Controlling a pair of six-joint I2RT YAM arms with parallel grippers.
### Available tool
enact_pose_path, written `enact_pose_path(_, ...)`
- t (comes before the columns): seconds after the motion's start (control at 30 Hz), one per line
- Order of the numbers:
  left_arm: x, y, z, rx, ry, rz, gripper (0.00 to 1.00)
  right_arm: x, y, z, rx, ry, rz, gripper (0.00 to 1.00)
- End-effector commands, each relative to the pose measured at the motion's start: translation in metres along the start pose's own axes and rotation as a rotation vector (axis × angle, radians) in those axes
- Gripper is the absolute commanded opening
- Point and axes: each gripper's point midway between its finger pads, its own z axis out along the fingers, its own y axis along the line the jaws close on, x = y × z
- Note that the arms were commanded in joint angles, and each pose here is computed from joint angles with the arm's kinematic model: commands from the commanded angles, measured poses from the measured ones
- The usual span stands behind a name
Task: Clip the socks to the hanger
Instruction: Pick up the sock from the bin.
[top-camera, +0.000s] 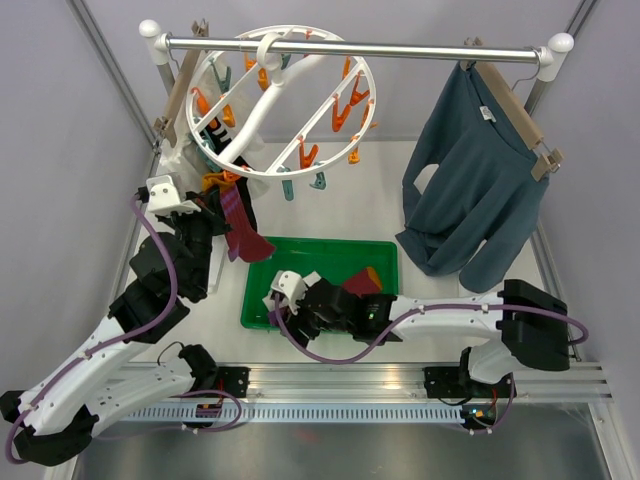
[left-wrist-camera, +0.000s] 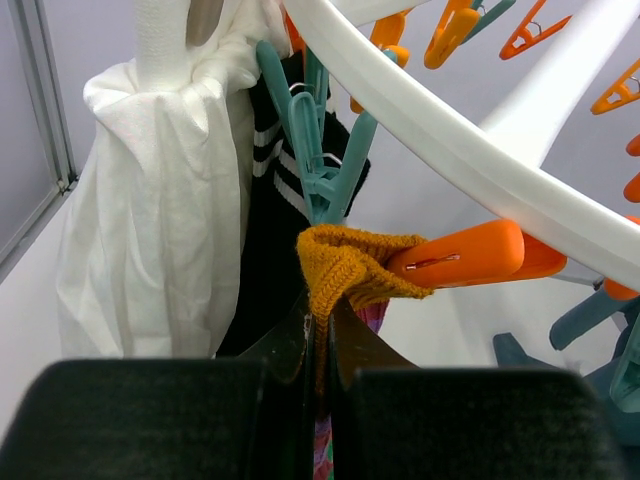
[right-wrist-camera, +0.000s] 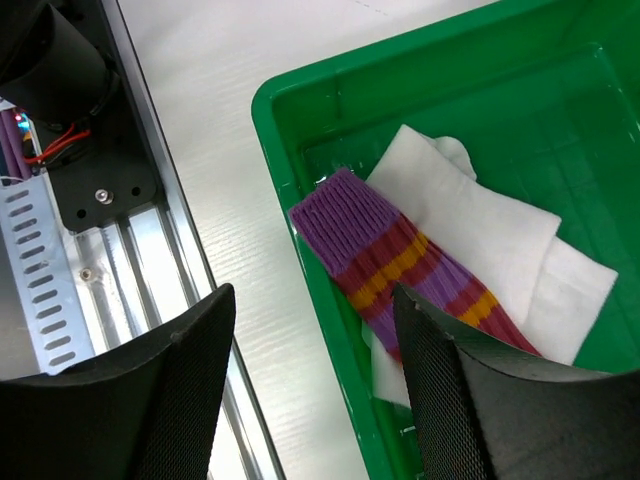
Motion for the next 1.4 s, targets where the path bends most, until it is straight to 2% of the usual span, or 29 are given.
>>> enact_pose_path(0.0,-0.015,-0.004,-0.001,0.016,-0.024,-0.05,0.02,-0.012,0.009,0.017,-0.044,-0.051,-0.035,0.71)
enact_pose_path(0.17,-0.016,-0.006,-0.001,0.024,-0.025,-0.051,0.02,-0.004,0.006,0.036,-0.025,-0.029,-0.048,0.71)
enact_pose_path(0.57,-0.017,-0.005,-0.002,0.031,-0.026,-0.041,0.02,-0.016,0.003,0.055,0.007,-0.042,-0.062,0.69)
enact_pose_path(0.77,-0.02,-0.006,-0.003,0.037,-0.03,-0.039,0.02,-0.015,0.007,0.064,-0.01,-0.018,-0.059,0.56)
enact_pose_path(1.03,-0.022,-0.006,-0.003,0.044,-0.032,-0.036,0.03,-0.013,0.006,0.064,-0.007,-0.003,-0.066,0.52)
enact_pose_path(1.13,-0.023,-0.007,-0.003,0.046,-0.035,-0.038,0.03,-0.013,0.005,0.064,0.0,0.003,-0.068,0.45)
enact_pose_path(1.17,-0.022,-0.007,-0.003,0.047,-0.033,-0.036,0.03,-0.013,0.004,0.064,0.001,0.004,-0.068,0.4)
enact_pose_path(1.33,-0.023,-0.006,-0.004,0.046,-0.035,-0.035,0.03,-0.01,0.005,0.064,-0.007,0.019,-0.064,0.26)
enact_pose_path(1.37,-0.024,-0.007,-0.004,0.048,-0.037,-0.038,0.03,-0.008,0.006,0.064,-0.006,0.023,-0.065,0.21)
